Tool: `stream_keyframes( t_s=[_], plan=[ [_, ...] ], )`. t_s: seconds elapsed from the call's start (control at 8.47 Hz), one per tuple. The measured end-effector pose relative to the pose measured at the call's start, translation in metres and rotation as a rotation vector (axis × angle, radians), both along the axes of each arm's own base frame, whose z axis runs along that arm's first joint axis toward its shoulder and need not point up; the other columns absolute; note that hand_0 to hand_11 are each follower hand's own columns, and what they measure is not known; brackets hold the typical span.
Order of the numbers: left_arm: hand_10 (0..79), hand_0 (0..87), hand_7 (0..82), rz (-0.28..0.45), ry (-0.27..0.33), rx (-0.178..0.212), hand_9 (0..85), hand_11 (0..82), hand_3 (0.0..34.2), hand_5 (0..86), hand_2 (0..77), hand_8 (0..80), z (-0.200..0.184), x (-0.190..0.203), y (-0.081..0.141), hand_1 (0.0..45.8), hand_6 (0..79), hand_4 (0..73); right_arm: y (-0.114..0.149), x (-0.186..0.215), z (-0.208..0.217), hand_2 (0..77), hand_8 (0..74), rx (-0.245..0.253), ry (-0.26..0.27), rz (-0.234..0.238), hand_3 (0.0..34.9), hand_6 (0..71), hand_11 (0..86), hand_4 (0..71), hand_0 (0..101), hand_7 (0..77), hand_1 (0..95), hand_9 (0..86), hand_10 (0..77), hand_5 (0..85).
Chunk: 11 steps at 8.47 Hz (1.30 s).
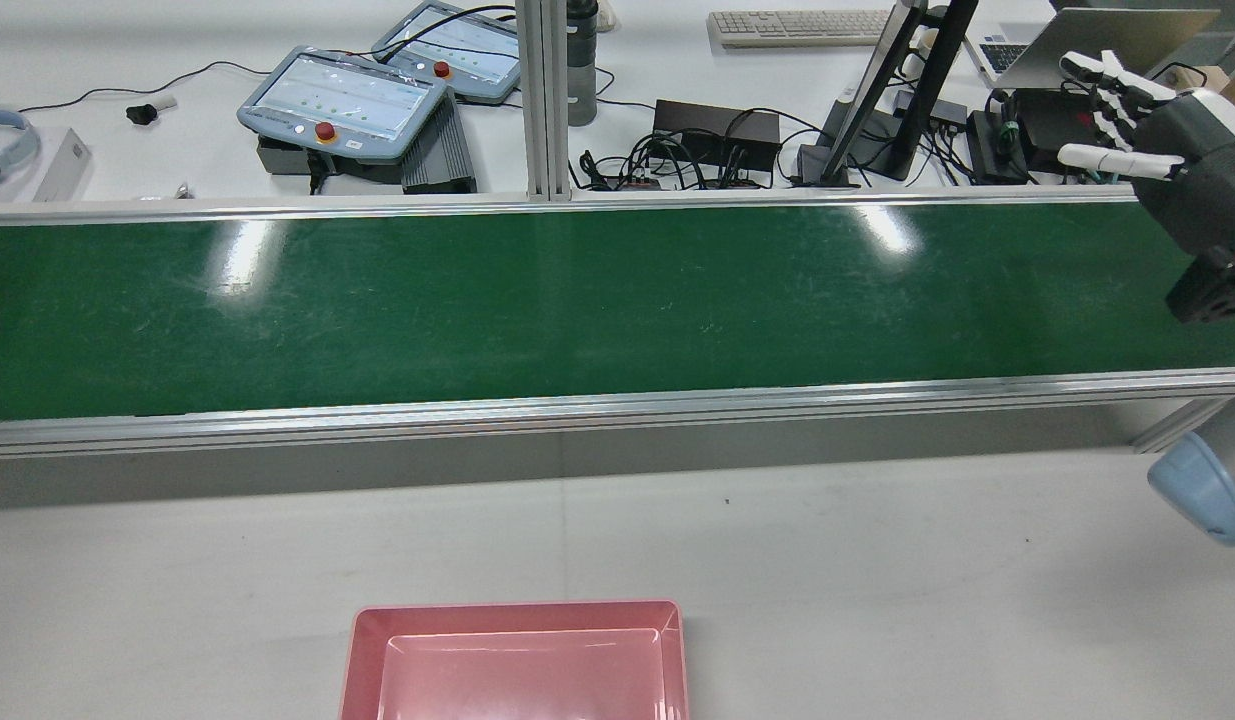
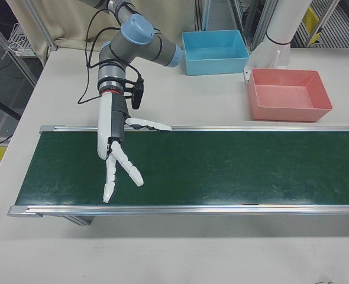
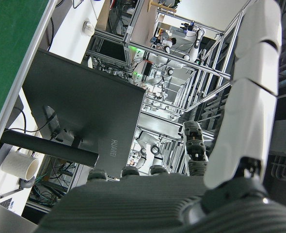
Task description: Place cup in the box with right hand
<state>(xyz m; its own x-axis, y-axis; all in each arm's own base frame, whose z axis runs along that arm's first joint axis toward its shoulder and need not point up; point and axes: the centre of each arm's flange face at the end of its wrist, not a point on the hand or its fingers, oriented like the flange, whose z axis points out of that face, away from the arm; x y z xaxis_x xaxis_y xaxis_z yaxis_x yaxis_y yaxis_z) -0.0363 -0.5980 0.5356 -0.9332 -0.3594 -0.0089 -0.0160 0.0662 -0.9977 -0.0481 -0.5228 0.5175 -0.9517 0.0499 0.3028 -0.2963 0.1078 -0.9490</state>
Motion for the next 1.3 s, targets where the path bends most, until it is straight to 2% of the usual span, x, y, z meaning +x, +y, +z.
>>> stream_keyframes(
  t_s=[0.59, 0.83, 0.94, 1.18, 1.3],
  plan=[
    [0.0, 0.0, 0.0, 0.0, 0.0, 0.0, 0.0, 0.0, 0.0, 0.0, 0.5, 0.0, 0.0, 0.0, 0.0, 0.5, 0.0, 0.0, 0.0, 0.0, 0.0, 7.1, 0.5, -0.001, -0.001, 0.001, 10.4, 0.5, 1.1, 0.0, 50, 1.1, 21.8, 0.5, 0.5, 5.5],
    [0.0, 0.0, 0.0, 0.0, 0.0, 0.0, 0.0, 0.0, 0.0, 0.0, 0.5, 0.0, 0.0, 0.0, 0.0, 0.5, 0.0, 0.0, 0.001, 0.001, 0.001, 9.3, 0.5, -0.001, -0.002, 0.002, 10.5, 0.5, 1.1, 0.0, 50, 1.1, 21.8, 0.5, 0.5, 5.5],
    [0.0, 0.0, 0.0, 0.0, 0.0, 0.0, 0.0, 0.0, 0.0, 0.0, 0.5, 0.0, 0.0, 0.0, 0.0, 0.5, 0.0, 0.0, 0.002, 0.002, 0.003, 6.5, 0.5, -0.006, -0.001, 0.003, 10.4, 0.5, 1.1, 0.0, 50, 1.1, 21.3, 0.5, 0.5, 5.5],
    [0.0, 0.0, 0.0, 0.0, 0.0, 0.0, 0.0, 0.0, 0.0, 0.0, 0.5, 0.0, 0.0, 0.0, 0.0, 0.5, 0.0, 0.0, 0.005, 0.004, 0.007, 8.7, 0.5, -0.014, 0.003, 0.003, 10.5, 0.5, 1.1, 0.0, 50, 1.1, 20.7, 0.5, 0.5, 5.5],
    [0.0, 0.0, 0.0, 0.0, 0.0, 0.001, 0.0, 0.0, 0.0, 0.0, 0.5, 0.0, 0.0, 0.0, 0.0, 0.5, 0.0, 0.0, 0.008, 0.004, 0.011, 4.9, 0.5, -0.022, 0.007, 0.001, 10.4, 0.5, 1.1, 0.0, 51, 1.1, 21.3, 1.1, 0.5, 5.5]
  ],
)
